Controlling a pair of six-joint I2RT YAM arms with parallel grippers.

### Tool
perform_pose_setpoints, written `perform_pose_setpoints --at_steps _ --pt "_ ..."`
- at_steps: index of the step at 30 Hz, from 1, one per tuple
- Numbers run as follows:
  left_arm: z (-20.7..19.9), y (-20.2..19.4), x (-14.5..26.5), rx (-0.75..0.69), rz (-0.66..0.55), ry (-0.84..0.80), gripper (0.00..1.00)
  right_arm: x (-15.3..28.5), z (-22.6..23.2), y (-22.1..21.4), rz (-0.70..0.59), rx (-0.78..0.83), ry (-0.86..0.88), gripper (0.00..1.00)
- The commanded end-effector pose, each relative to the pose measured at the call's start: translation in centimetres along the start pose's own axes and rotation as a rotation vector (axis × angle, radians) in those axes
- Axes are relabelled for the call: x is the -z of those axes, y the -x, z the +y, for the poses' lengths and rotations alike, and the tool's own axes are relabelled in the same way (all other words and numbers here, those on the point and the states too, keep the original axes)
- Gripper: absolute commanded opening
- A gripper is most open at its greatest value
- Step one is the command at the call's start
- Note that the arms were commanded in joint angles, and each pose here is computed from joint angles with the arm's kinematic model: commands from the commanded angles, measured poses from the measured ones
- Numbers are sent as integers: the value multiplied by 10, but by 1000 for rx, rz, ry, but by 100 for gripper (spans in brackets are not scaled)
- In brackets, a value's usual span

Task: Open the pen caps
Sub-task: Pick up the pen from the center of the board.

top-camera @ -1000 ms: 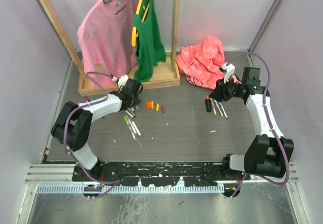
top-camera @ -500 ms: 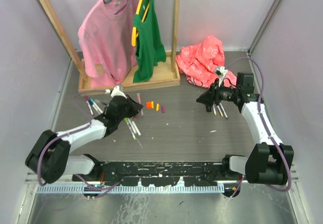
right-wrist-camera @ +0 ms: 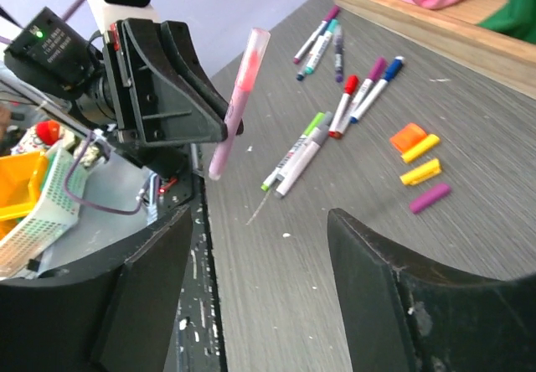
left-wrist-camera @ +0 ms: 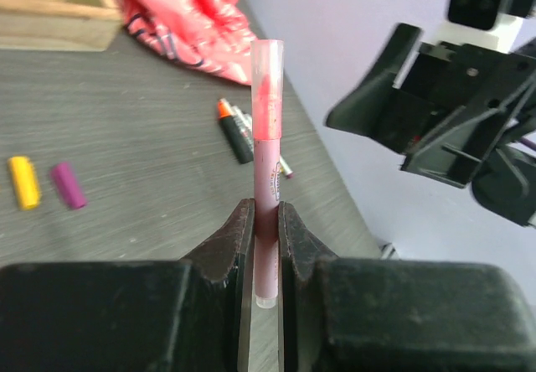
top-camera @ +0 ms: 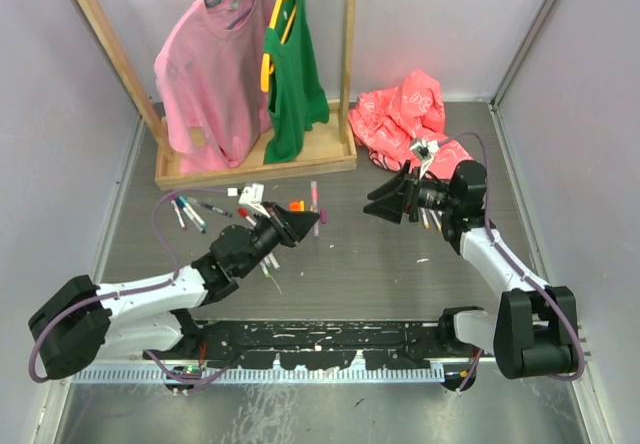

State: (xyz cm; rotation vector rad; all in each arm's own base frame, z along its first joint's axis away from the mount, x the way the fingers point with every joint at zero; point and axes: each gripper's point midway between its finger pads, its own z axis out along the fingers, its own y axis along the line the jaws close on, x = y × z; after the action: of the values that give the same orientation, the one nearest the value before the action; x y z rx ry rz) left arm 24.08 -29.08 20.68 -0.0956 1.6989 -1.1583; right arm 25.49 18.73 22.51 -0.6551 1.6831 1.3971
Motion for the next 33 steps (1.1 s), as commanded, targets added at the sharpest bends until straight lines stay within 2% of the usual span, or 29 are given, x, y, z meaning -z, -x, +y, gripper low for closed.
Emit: perform_pose_setpoints --at_steps 1,5,11,17,33 --pt "-53 32 -2 -52 -173 -157 0 -10 35 31 -89 70 79 72" --pt "-70 23 -7 -84 -191 -183 0 -20 46 35 -120 -20 77 81" --pt "-99 20 -12 -98 -237 -262 0 -30 74 29 -94 -1 151 81" --pt "-120 17 -13 -151 -246 -301 0 -30 74 29 -85 20 128 81" --pt "-129 18 -12 -126 -284 -319 0 -25 90 38 -113 73 153 71"
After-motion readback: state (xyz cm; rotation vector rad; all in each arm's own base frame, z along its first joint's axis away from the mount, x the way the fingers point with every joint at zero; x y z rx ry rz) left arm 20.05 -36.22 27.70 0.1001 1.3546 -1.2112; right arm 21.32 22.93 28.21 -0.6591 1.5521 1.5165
